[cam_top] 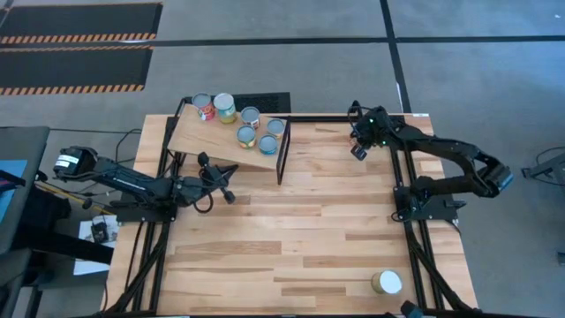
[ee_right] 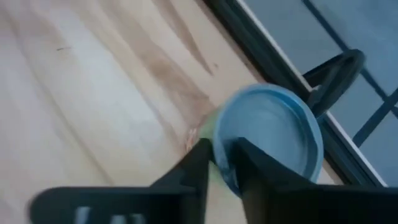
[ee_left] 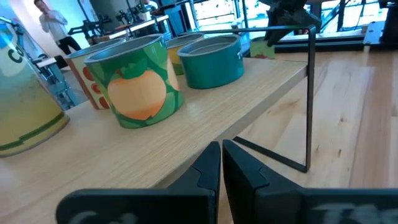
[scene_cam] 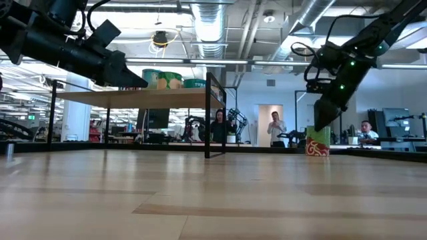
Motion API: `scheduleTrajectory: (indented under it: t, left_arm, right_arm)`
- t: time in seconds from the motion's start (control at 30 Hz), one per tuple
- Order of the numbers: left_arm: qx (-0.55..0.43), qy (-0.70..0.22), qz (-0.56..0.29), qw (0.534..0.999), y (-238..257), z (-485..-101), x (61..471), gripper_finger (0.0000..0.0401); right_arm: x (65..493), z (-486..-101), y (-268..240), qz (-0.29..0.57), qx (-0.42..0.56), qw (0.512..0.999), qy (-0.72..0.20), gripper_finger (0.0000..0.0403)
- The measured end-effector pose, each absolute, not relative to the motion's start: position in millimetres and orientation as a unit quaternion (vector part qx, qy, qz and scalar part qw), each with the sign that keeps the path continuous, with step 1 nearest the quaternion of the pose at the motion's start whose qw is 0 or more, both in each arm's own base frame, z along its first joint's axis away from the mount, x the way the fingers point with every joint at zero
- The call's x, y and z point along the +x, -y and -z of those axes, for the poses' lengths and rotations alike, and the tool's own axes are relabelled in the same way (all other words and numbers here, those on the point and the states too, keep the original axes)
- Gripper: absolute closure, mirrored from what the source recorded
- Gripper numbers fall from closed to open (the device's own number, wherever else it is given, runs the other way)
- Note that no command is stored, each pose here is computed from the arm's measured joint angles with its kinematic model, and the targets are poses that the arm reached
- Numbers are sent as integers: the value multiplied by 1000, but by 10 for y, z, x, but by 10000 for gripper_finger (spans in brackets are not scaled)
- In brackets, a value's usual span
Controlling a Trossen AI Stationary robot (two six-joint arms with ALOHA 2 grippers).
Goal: Pick and place cans onto a shelf
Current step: Put the canned spaghetti sauce on the shelf
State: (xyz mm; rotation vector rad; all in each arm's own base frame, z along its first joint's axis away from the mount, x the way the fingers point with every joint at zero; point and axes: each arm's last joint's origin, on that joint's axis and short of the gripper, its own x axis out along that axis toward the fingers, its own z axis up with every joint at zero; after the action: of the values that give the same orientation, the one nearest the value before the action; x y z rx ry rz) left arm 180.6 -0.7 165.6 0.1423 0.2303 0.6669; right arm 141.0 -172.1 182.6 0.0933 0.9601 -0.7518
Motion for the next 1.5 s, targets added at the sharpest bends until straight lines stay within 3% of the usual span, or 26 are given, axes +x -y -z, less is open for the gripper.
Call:
scheduleTrajectory:
  t: [0.13,0.2,0.4,0.7,1.17,1.5]
  left_arm:
    - [75,-115,-325,936,8,-1654,1806,392]
    - [80,-118,-324,935,8,-1652,1805,392]
    - [82,-121,-320,936,9,-1647,1805,392]
    - [79,-121,-299,943,16,-1645,1814,392]
    - [54,-111,-189,974,76,-1656,1850,392]
    - [73,-85,-106,988,172,-1804,1934,392]
  right_arm:
    - [1530,-1971,1662,314,43,833,-454,380]
    - [1613,-2061,1610,288,37,847,-446,391]
    - [1895,-2231,1313,169,37,895,-410,369]
    - [2465,-2126,637,-4,-23,929,-369,383]
    - [3297,-1896,96,-159,-167,903,-363,373]
    - [3711,-1939,55,-217,-191,899,-329,358]
